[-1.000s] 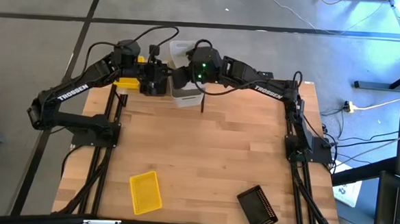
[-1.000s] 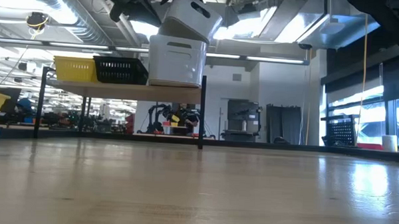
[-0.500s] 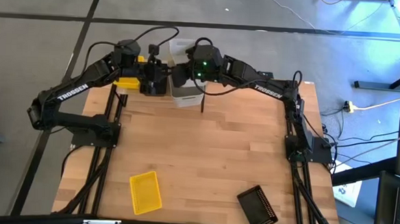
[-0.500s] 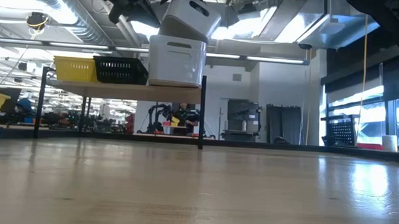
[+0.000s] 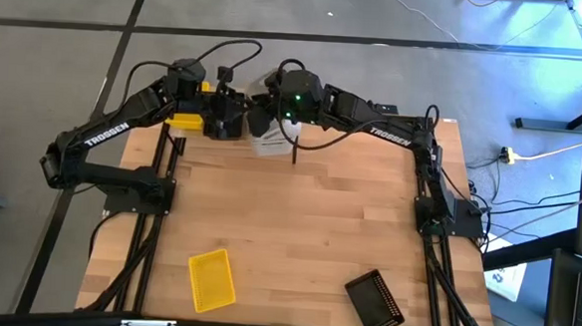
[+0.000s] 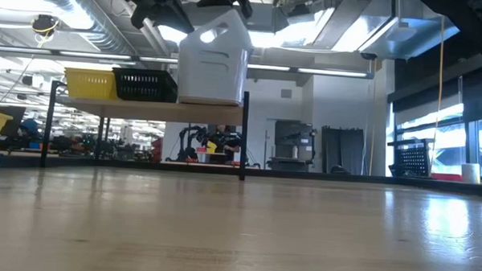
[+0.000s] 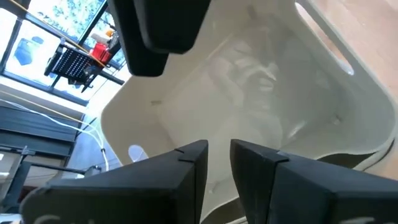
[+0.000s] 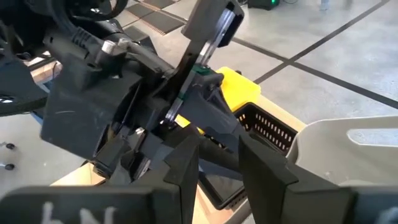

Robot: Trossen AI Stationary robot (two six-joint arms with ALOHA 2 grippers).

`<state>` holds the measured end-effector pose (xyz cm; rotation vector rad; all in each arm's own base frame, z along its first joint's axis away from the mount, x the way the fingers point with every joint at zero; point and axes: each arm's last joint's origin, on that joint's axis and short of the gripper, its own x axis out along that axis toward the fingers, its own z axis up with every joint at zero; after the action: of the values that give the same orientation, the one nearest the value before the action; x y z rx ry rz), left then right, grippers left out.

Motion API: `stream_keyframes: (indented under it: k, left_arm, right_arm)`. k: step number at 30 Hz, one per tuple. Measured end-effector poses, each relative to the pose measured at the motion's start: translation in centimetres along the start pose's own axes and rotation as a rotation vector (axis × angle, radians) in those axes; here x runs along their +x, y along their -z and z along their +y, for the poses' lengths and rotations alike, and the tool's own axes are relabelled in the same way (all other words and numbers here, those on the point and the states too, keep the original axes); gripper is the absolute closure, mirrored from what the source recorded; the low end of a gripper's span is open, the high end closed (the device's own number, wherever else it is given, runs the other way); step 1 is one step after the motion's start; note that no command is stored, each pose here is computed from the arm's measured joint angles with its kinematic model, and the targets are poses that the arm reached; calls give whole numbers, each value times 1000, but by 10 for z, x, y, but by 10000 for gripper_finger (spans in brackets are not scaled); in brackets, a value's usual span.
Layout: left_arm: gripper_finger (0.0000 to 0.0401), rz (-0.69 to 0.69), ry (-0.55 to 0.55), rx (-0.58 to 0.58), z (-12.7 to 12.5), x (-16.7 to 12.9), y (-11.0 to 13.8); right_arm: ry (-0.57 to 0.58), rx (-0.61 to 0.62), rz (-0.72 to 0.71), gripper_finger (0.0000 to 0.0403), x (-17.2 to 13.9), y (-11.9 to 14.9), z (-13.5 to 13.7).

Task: Stack baskets on shelf by color
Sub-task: Stack the gray bin on top of the other gray bin on the shelf

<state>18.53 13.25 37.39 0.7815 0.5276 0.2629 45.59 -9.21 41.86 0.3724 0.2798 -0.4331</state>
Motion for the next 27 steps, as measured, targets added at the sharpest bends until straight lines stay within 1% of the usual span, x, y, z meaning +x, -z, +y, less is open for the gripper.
stream_keyframes:
  k: [9,13,15,17,21,24,26,27]
  left_arm:
    - [335,26,-29,-4,1,-1,0]
    - [335,25,-53,-42,2,-8,-1]
    - [335,15,-65,-71,3,-13,-3]
    - [335,4,-76,-111,3,-17,-4]
    - [335,-20,-78,-243,3,-23,-6]
    - [335,-29,-58,-354,2,-24,-6]
    - [335,-4,-29,-424,-1,-24,-4]
    - [335,6,-12,-441,-3,-23,-3]
  right_arm:
    - [-3,2,-10,291,-4,-3,0]
    - [-13,34,-50,291,-24,-16,1]
    - [2,45,-74,291,-37,-24,1]
    - [51,41,-81,291,-49,-28,-1]
    - [172,29,-13,291,-71,-28,-10]
    - [207,28,47,291,-78,-26,-18]
    - [190,-48,99,291,-78,-25,-23]
    - [167,-112,127,291,-78,-24,-25]
